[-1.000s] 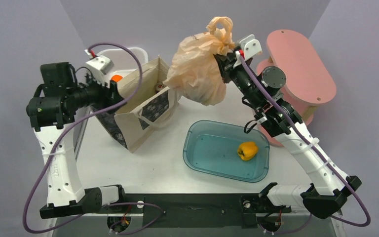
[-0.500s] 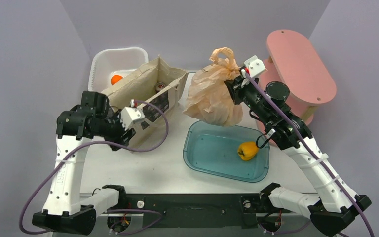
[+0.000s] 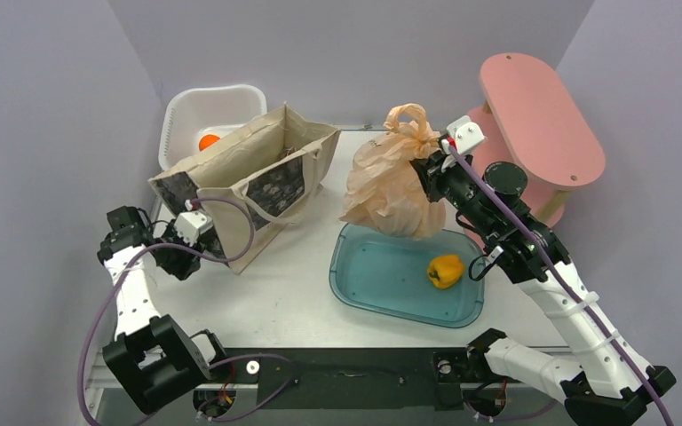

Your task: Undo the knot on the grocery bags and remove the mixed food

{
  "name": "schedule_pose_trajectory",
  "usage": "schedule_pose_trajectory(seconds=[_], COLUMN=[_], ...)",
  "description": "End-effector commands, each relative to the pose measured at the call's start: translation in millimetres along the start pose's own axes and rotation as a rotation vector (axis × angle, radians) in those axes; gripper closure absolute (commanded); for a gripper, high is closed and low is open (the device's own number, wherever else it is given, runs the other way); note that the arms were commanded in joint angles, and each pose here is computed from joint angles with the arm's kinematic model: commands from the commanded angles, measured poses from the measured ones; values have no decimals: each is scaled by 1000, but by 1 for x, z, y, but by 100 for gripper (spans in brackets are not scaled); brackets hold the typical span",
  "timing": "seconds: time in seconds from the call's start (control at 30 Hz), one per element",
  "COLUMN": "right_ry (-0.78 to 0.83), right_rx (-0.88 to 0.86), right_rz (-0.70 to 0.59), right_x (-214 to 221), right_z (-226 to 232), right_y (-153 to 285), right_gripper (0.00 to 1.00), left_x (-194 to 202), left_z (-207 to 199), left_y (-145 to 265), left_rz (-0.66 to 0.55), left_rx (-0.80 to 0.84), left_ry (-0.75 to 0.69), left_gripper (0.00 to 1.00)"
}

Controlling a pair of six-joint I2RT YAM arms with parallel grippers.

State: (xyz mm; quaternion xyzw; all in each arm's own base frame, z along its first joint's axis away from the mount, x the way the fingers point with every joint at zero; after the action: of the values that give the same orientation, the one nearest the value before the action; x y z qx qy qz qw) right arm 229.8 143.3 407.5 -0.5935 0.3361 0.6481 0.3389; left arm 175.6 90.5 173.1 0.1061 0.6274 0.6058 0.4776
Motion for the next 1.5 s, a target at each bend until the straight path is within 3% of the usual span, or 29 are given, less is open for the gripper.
schedule_pose_trajectory(seconds=[0.0, 0.23, 0.4, 0.57, 0.73, 0.87, 1.0, 1.03, 1.2, 1.37, 1.47], right_ry=[-4, 13, 34, 48, 40, 3, -79, -90, -80, -76, -79], right_rx=[32, 33, 1, -41, -86, -118, -189, -207, -359, -488, -556], right_rz=[-8, 36, 61, 62, 63, 39, 21, 13, -13, 12, -39], right_x=[1, 18, 26, 25, 25, 22, 18, 17, 13, 22, 19], right_z=[-5, -7, -6, -3, 1, 7, 23, 29, 78, 127, 156], right_y=[11, 26, 22, 13, 1, -9, -21, -25, -41, -73, -90], right_gripper=[100, 100, 100, 100, 100, 100, 100, 100, 100, 100, 100], left_x=[-67, -168, -250, -303, -344, -303, -225, -210, -140, -112, -101], left_z=[36, 29, 51, 63, 70, 51, 43, 37, 14, 11, 15], left_y=[-33, -87, -107, -143, -122, -73, -20, -16, 46, 81, 93], left_rz=[-415, -618, -747, -758, -778, -766, -745, -730, -685, -565, -490], left_rx=[-99, -131, -122, -99, -40, 99, 234, 239, 97, 43, -10], left_ry=[-27, -96, -14, -37, -54, -69, 118, 101, 234, 473, 565], left_gripper=[52, 52, 52, 48, 43, 41, 41, 41, 41, 40, 40])
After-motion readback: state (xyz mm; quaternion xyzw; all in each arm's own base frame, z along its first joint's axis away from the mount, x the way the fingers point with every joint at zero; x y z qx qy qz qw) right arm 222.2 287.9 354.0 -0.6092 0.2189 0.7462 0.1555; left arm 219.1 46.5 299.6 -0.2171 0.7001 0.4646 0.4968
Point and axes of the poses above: each gripper's point midway between its finger pads, its own y axis back along the fingers, its own z axis along the line the jaws close on, x = y × z, the point moved 7 cm from there along y, back along the fingers, and after that the axes turned 10 degrees about -y, right-handed, at the moved point
